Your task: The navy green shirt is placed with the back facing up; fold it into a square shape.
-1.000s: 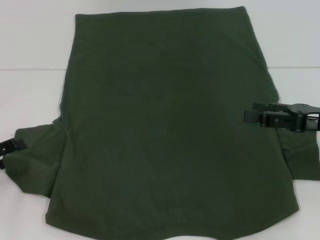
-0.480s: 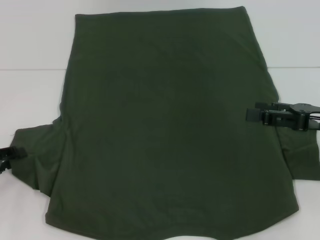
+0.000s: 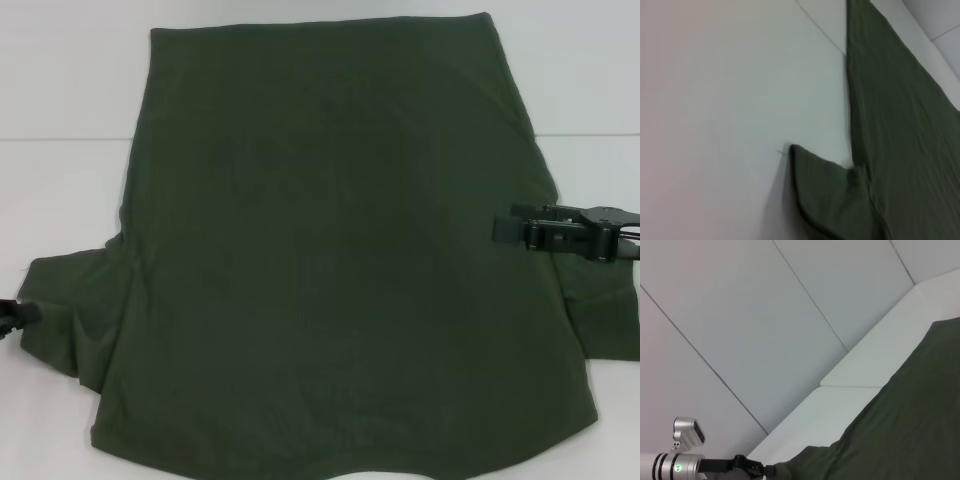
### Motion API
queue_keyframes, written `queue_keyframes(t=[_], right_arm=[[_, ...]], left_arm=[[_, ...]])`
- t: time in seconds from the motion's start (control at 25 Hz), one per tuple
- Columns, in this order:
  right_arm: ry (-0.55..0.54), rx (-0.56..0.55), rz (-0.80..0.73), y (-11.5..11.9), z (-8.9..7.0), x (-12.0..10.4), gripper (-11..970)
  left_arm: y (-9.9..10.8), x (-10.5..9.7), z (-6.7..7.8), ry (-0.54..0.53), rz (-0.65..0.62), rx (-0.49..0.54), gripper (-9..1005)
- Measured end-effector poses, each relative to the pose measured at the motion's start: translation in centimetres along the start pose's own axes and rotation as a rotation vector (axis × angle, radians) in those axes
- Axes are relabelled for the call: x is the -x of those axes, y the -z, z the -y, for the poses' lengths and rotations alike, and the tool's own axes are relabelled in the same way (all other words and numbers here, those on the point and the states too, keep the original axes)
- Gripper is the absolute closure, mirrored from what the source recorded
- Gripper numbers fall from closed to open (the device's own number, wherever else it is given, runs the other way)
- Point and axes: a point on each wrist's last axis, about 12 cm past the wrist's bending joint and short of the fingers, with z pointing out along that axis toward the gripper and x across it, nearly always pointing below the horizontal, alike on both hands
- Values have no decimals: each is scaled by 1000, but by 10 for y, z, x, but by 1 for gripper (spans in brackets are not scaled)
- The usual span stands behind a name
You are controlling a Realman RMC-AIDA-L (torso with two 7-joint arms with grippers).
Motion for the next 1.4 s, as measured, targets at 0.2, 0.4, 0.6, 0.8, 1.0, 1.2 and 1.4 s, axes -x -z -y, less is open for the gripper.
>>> queue_keyframes(t=[0.2, 0.4, 0.6, 0.8, 1.0, 1.2, 1.4], right_arm=[[-2, -1, 3, 0, 0, 0, 47], [-3, -1, 3, 1, 0, 0, 47], [-5, 5, 1, 1, 0, -1, 48], [-7, 7, 2, 2, -1, -2, 48], [-6, 7, 2, 2, -1, -2, 48], [-5, 7, 2, 2, -1, -2, 48], [-5, 7, 2, 2, -1, -1, 48]], left_arm=[[6, 8, 3, -20, -11, 17, 860], [11, 24, 11, -70, -72, 69, 971], [12, 38, 21, -117, -114, 152, 994], [14, 42, 22, -112, -112, 207, 993], [16, 47, 21, -107, -111, 257, 994], [17, 47, 22, -101, -113, 252, 994], [9, 42, 41, -99, -177, 132, 993]])
